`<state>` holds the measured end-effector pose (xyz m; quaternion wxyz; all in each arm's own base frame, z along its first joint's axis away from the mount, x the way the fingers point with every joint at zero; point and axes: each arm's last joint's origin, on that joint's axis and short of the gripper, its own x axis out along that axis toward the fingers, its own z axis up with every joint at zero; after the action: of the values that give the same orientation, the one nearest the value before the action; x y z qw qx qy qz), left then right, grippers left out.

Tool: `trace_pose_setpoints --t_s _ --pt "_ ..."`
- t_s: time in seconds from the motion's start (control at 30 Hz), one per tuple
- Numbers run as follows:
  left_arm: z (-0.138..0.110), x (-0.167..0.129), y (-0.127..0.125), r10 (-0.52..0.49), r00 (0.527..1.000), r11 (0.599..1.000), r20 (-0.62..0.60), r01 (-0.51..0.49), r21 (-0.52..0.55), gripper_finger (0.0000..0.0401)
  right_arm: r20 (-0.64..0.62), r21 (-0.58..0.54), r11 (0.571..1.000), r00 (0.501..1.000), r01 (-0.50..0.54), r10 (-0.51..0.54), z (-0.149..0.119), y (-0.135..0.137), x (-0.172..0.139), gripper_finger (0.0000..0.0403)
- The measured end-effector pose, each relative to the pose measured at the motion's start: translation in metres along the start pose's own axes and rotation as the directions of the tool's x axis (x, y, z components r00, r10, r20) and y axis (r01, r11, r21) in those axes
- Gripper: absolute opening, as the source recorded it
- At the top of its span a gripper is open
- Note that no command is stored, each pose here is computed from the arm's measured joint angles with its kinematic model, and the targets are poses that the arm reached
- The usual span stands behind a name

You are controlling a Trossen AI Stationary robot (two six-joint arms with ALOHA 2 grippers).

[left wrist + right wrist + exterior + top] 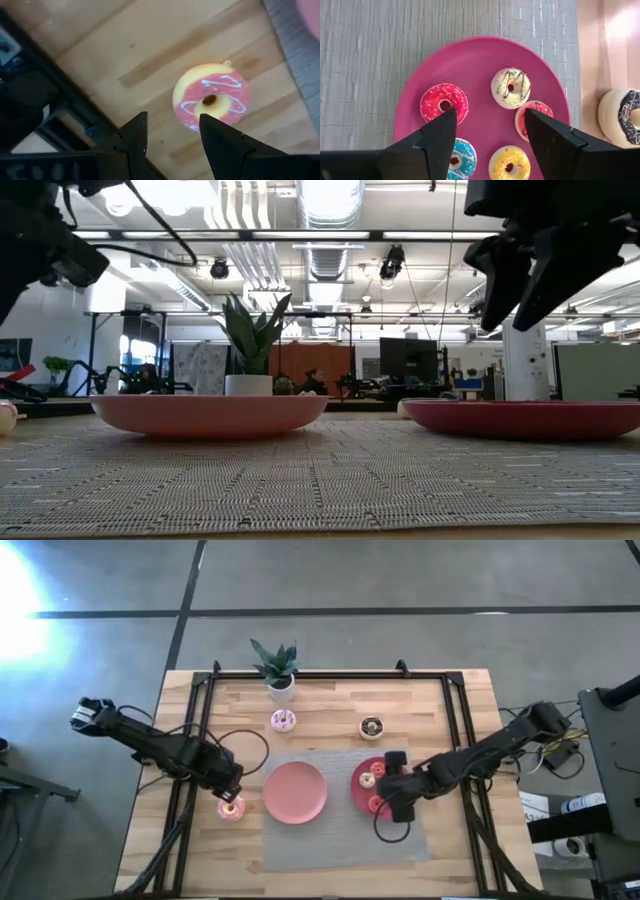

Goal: Pick & Place donuts
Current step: Put the large pink donut on the light pink plate

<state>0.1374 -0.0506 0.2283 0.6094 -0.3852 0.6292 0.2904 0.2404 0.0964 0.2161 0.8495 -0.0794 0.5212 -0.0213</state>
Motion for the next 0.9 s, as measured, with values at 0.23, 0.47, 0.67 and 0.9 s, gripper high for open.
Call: trace_pose_setpoints --t_s 0.23,0.47,0.67,0.9 --pt "0.002 0.030 -0.002 -0.097 0.993 0.992 -0.071 0.103 0.078 0.0153 0.000 -0.066 0.997 1.000 0.026 -0.026 0.002 0.002 0.008 0.0226" --pt "0.002 0.067 0.009 -0.120 0.986 0.989 -0.118 0.129 0.072 0.0153 -0.003 -0.098 0.995 1.000 0.028 -0.029 0.001 0.001 0.007 0.0226" --pt "0.002 0.077 0.005 -0.227 0.962 0.966 -0.151 0.242 0.087 0.0153 -0.017 -0.095 0.995 0.999 0.031 -0.033 0.000 0.000 0.005 0.0226" --pt "0.002 0.079 0.002 -0.268 0.948 0.953 -0.171 0.287 0.095 0.0153 -0.018 -0.089 0.995 0.999 0.036 -0.038 -0.002 -0.004 0.001 0.0226"
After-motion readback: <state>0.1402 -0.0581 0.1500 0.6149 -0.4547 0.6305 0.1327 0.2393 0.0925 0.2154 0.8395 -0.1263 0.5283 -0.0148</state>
